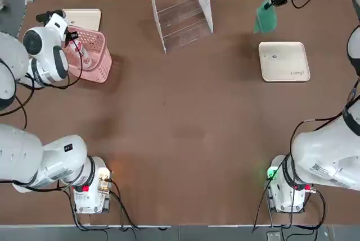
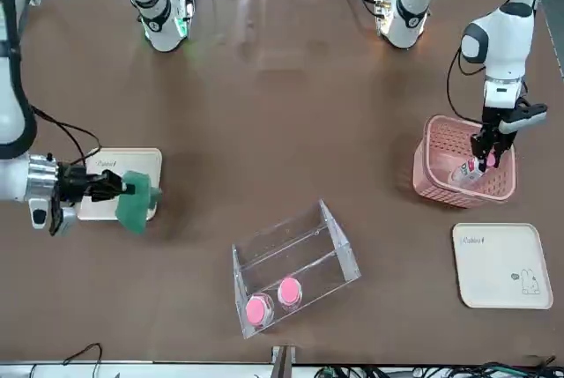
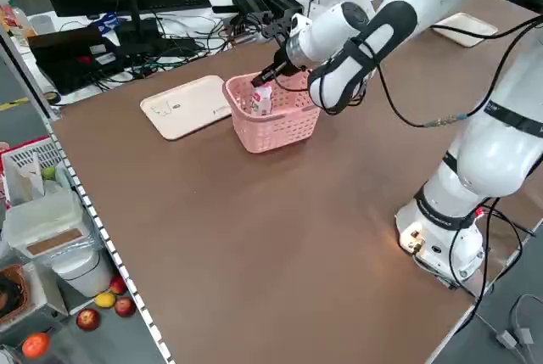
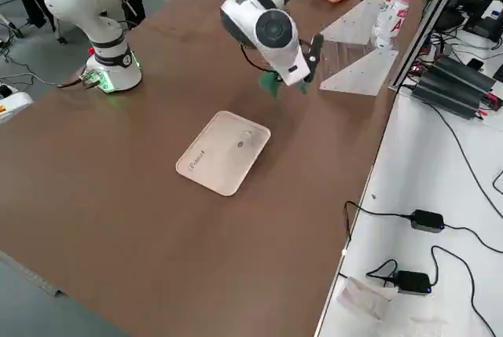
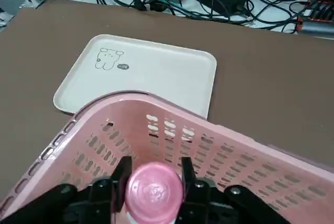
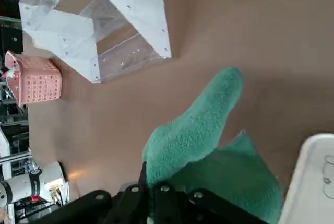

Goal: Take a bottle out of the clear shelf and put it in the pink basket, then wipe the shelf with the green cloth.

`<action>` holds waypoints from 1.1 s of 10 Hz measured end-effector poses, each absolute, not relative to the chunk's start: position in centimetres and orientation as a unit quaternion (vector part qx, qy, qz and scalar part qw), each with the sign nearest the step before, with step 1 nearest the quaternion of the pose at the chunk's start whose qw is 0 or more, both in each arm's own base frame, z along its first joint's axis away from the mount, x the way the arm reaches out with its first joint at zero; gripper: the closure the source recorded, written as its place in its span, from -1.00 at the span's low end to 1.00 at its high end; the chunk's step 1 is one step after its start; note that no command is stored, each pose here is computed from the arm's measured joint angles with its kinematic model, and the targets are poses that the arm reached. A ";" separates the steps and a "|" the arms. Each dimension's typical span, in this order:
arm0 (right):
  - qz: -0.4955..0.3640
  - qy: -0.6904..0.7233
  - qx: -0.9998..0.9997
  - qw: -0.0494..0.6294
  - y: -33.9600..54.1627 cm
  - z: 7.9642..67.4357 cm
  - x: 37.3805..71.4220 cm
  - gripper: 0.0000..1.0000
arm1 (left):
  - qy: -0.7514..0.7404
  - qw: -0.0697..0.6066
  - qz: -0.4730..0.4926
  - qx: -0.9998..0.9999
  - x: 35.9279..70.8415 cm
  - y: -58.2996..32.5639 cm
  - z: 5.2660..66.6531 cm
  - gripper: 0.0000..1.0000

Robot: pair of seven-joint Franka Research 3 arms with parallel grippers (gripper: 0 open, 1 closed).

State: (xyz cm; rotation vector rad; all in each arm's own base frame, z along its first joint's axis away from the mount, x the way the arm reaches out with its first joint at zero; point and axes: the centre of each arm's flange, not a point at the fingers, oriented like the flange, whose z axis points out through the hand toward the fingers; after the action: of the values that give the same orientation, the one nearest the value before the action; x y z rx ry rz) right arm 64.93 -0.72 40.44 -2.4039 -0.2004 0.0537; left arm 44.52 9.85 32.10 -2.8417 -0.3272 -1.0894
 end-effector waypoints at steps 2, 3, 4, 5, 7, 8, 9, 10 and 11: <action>0.015 -0.057 -0.940 0.336 3.0 44.1 65.3 0.92 | -0.106 0.041 -0.354 -0.928 44.5 10.0 32.0 0.14; 0.013 -0.047 -0.944 0.327 4.3 45.5 65.1 0.92 | -0.105 0.042 -0.354 -0.928 44.6 10.0 32.0 0.14; 0.009 -0.035 -0.947 0.318 5.4 46.7 65.0 0.92 | -0.105 0.042 -0.355 -0.928 44.6 10.0 32.1 0.11; -0.003 -0.022 -0.950 0.311 6.6 47.7 65.0 0.92 | -0.104 0.043 -0.362 -0.925 44.9 10.0 32.5 -0.02; -0.038 -0.007 -0.952 0.304 10.7 49.9 65.0 0.92 | -0.103 0.043 -0.370 -0.922 45.3 10.1 33.1 -0.32; -0.058 -0.009 -0.951 0.303 13.2 50.7 64.9 0.92 | -0.103 0.044 -0.373 -0.921 45.5 10.1 33.3 -0.37; -0.077 -0.013 -0.950 0.301 15.5 51.0 64.6 0.92 | -0.102 0.044 -0.377 -0.919 45.6 10.1 33.7 -0.67; -0.090 -0.018 -0.950 0.300 17.4 51.0 64.3 0.92 | -0.101 0.045 -0.383 -0.917 45.7 10.1 34.2 -0.93; -0.099 -0.024 -0.949 0.298 19.0 50.7 63.8 0.92 | -0.100 0.046 -0.383 -0.917 45.9 10.0 34.9 -1.00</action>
State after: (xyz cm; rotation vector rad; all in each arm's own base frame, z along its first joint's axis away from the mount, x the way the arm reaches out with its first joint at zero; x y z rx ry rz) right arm 63.84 19.01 50.69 -2.5209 -0.0636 -0.2642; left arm 45.92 10.01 34.85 -2.8006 -0.3046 -1.1700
